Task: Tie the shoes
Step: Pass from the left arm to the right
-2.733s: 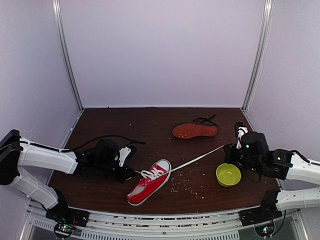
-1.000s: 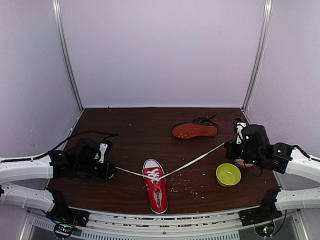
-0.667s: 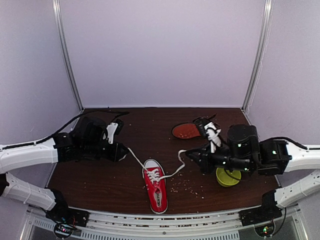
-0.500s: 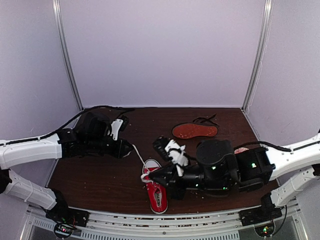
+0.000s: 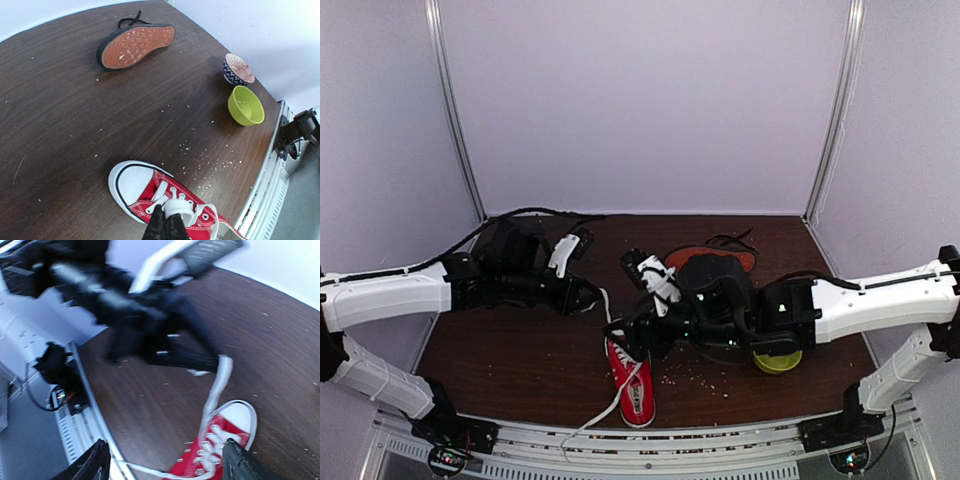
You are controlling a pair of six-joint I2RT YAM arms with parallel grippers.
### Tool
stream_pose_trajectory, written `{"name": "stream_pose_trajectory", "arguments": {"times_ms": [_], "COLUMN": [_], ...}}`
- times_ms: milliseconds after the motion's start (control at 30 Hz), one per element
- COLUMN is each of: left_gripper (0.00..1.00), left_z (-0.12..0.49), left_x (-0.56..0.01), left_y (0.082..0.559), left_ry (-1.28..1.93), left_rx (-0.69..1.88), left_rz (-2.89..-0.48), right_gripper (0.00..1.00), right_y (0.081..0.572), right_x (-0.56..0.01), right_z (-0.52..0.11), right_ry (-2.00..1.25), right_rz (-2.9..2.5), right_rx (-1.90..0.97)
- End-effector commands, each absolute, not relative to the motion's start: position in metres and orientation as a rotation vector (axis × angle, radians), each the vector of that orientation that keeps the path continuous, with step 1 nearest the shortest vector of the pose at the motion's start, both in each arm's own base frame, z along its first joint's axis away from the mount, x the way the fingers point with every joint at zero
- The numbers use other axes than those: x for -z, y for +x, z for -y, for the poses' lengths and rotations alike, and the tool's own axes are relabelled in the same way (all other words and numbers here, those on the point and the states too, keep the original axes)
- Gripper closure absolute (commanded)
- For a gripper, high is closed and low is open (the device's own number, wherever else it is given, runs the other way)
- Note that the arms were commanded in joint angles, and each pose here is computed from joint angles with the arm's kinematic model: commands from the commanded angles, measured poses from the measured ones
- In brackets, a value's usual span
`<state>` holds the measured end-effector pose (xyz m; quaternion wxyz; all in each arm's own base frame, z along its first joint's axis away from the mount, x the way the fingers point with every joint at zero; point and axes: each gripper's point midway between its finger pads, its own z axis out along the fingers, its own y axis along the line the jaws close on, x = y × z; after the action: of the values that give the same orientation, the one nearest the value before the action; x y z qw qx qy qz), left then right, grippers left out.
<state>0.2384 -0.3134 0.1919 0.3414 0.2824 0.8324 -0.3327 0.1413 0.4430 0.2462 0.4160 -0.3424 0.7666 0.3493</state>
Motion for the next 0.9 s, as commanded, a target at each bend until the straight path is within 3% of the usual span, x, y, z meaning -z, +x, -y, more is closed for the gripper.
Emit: {"name": "stream_pose_trajectory", "arguments": {"times_ms": [0, 433, 533, 733, 767, 800, 867], "left_gripper": [1.00, 1.00, 1.00, 1.00, 1.00, 0.97, 0.66], "left_z": [0.332, 0.336, 0.336, 0.338, 0.338, 0.338, 0.334], "left_x": [-0.212, -0.209, -0.207, -0.205, -0.206, -0.205, -0.201], "left_y": [0.237, 0.237, 0.237, 0.235, 0.235, 0.235, 0.236], "left_ry": [0.806, 0.825, 0.828, 0.835, 0.835, 0.832, 0.803], "left_rx": [0.975, 0.989, 0.989, 1.005, 1.008, 1.007, 0.985], "left_rz": [-2.062, -2.061, -2.062, -2.061, -2.059, -2.062, -2.078], "right_gripper": [0.24, 0.39, 0.54, 0.98, 1.00, 1.00, 1.00], "right_y": [0.178, 0.214, 0.220, 0.229, 0.230, 0.231, 0.238], "right_x": [-0.229, -0.202, -0.199, -0.201, -0.203, -0.204, -0.209], "right_z": [-0.431, -0.468, -0.473, -0.474, -0.472, -0.470, -0.460], "right_ry": [-0.782, -0.880, -0.869, -0.824, -0.810, -0.797, -0.740], "right_rz": [-1.990, -2.029, -2.029, -2.019, -2.011, -2.009, -2.007], "right_rx": [-0.984, -1.036, -1.044, -1.056, -1.055, -1.051, -1.011]}}
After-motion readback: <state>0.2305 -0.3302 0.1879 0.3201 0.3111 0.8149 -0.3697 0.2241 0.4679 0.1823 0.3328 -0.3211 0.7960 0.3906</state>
